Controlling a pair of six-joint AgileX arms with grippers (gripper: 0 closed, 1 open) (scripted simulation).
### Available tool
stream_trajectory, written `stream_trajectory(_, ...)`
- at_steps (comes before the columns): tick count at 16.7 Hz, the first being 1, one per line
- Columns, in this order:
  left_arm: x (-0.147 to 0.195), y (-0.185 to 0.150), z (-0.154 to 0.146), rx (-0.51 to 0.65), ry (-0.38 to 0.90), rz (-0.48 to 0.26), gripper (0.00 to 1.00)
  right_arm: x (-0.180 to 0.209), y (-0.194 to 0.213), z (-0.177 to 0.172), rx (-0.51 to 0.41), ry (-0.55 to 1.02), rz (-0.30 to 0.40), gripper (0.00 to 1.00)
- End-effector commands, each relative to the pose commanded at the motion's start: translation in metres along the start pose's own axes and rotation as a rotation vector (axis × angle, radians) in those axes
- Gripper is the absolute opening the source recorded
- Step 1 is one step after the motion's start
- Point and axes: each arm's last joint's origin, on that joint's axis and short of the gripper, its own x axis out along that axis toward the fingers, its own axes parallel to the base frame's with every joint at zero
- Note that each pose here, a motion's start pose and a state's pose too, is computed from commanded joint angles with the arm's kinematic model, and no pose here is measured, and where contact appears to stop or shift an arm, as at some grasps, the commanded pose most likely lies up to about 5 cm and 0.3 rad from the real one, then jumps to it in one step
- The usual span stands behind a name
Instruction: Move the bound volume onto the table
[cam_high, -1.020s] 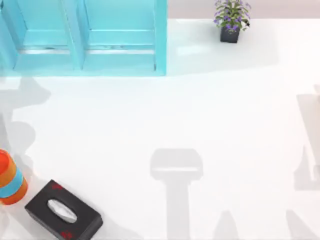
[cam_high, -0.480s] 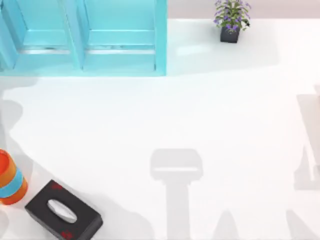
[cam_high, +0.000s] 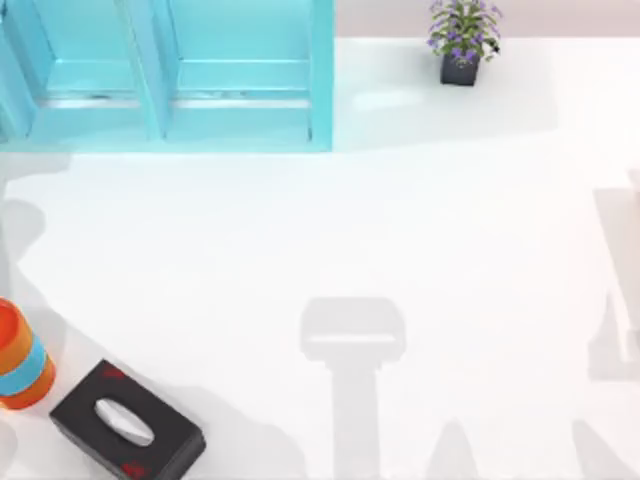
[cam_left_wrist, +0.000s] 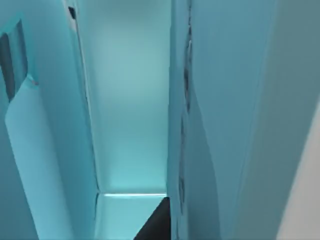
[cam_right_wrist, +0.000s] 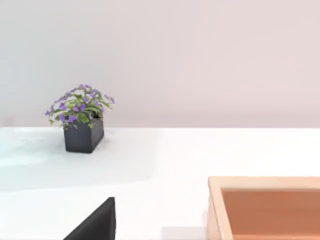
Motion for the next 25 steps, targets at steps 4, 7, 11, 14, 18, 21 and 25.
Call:
stream_trajectory(4, 0.0, 0.0, 0.0, 0.0, 0.0, 0.0, 0.25, 0.0, 0.0, 0.0, 0.0, 0.0, 0.0, 1.0)
stream_trajectory(7, 0.0, 0.0, 0.0, 0.0, 0.0, 0.0, 0.02, 0.0, 0.0, 0.0, 0.0, 0.0, 0.0, 1.0)
stream_trajectory(11, 0.0, 0.0, 0.0, 0.0, 0.0, 0.0, 0.0, 0.0, 0.0, 0.0, 0.0, 0.0, 0.0, 1.0)
stream_trajectory(14, 0.0, 0.0, 0.0, 0.0, 0.0, 0.0, 0.0, 0.0, 0.0, 0.0, 0.0, 0.0, 0.0, 1.0)
stream_trajectory(18, -0.002, -0.002, 0.004, 0.001, 0.002, -0.007, 0.0, 0.0, 0.0, 0.0, 0.0, 0.0, 0.0, 1.0)
stream_trajectory(21, -0.022, 0.004, 0.026, -0.001, 0.012, -0.015, 0.0, 0.0, 0.0, 0.0, 0.0, 0.0, 0.0, 1.0)
stream_trajectory(25, -0.082, 0.02, 0.091, 0.024, -0.021, 0.008, 0.0, 0.0, 0.0, 0.0, 0.0, 0.0, 0.0, 1.0)
